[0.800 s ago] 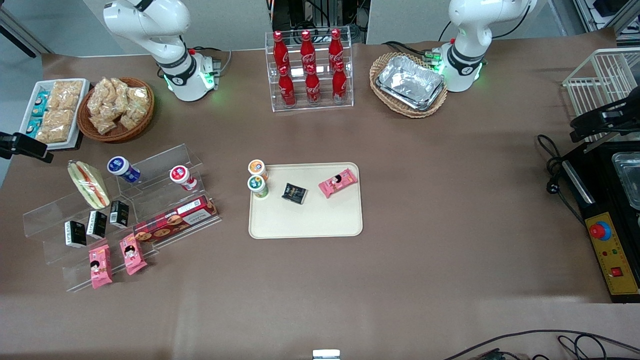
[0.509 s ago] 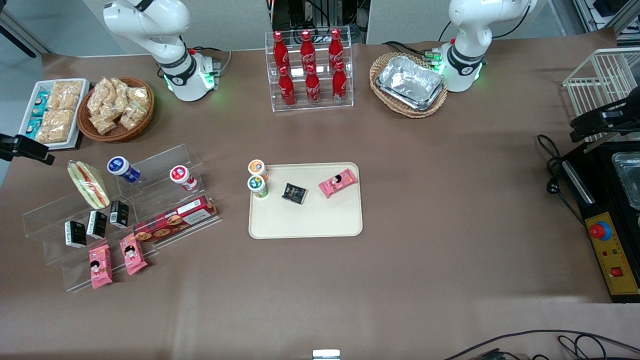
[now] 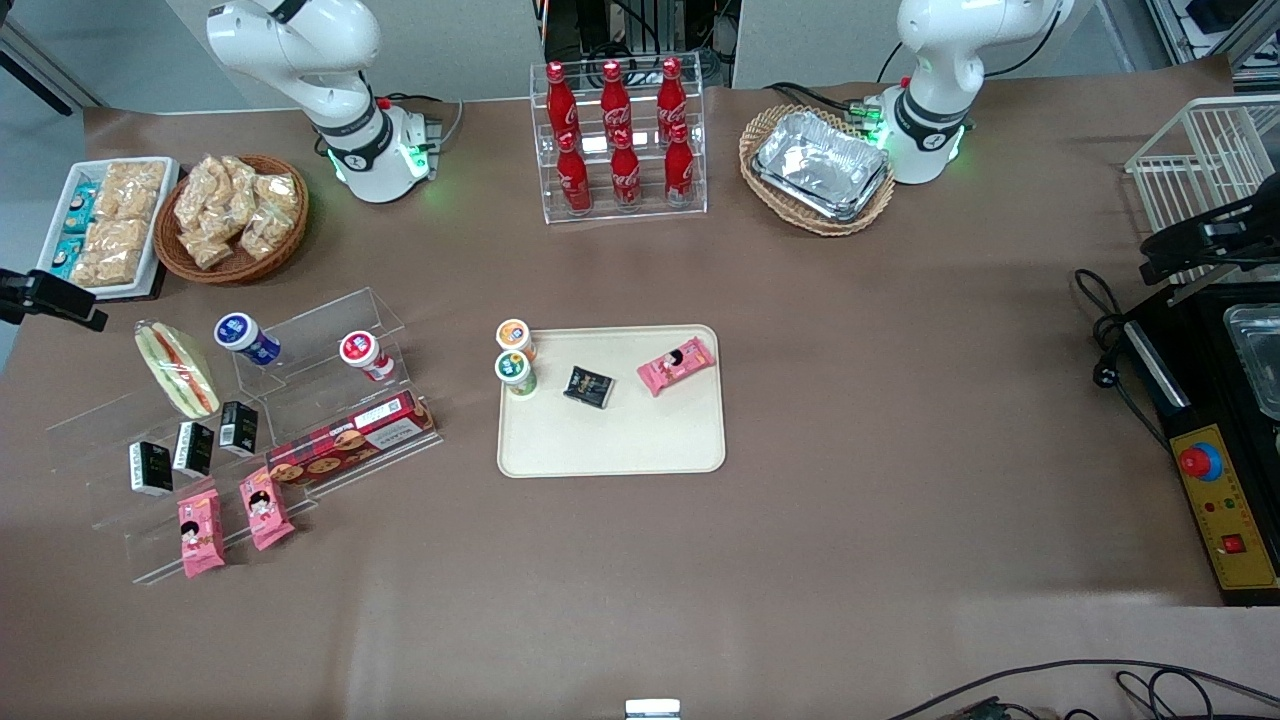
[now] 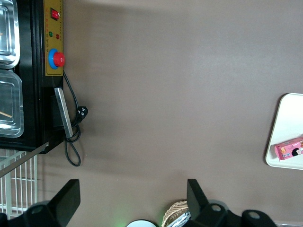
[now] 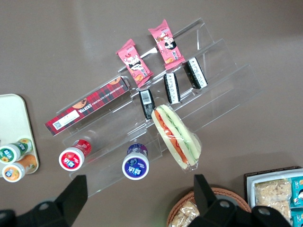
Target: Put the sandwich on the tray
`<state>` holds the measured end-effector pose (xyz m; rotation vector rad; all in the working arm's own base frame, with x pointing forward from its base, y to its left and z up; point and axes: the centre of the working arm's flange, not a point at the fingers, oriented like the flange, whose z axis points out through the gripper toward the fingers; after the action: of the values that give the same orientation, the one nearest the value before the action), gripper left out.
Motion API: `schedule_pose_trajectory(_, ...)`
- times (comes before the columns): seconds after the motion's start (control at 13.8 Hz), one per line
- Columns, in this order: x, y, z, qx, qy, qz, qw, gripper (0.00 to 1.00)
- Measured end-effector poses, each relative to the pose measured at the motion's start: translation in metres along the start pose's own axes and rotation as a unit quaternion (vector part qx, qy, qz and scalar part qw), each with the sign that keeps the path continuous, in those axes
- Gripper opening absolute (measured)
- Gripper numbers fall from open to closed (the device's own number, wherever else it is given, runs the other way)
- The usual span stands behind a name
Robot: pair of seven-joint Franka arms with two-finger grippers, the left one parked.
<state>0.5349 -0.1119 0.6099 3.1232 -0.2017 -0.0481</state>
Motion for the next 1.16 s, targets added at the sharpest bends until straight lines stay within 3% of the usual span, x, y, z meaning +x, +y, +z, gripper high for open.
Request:
schedule_pose_trajectory(0.73,-0.023,0.094,-0.007,0.006,0.005,-0.116,0.9933,1.00)
schedule_pose_trajectory(1.16,-0.041,0.133,0.033,0.018,0.013,-0.161,0.9868,1.00)
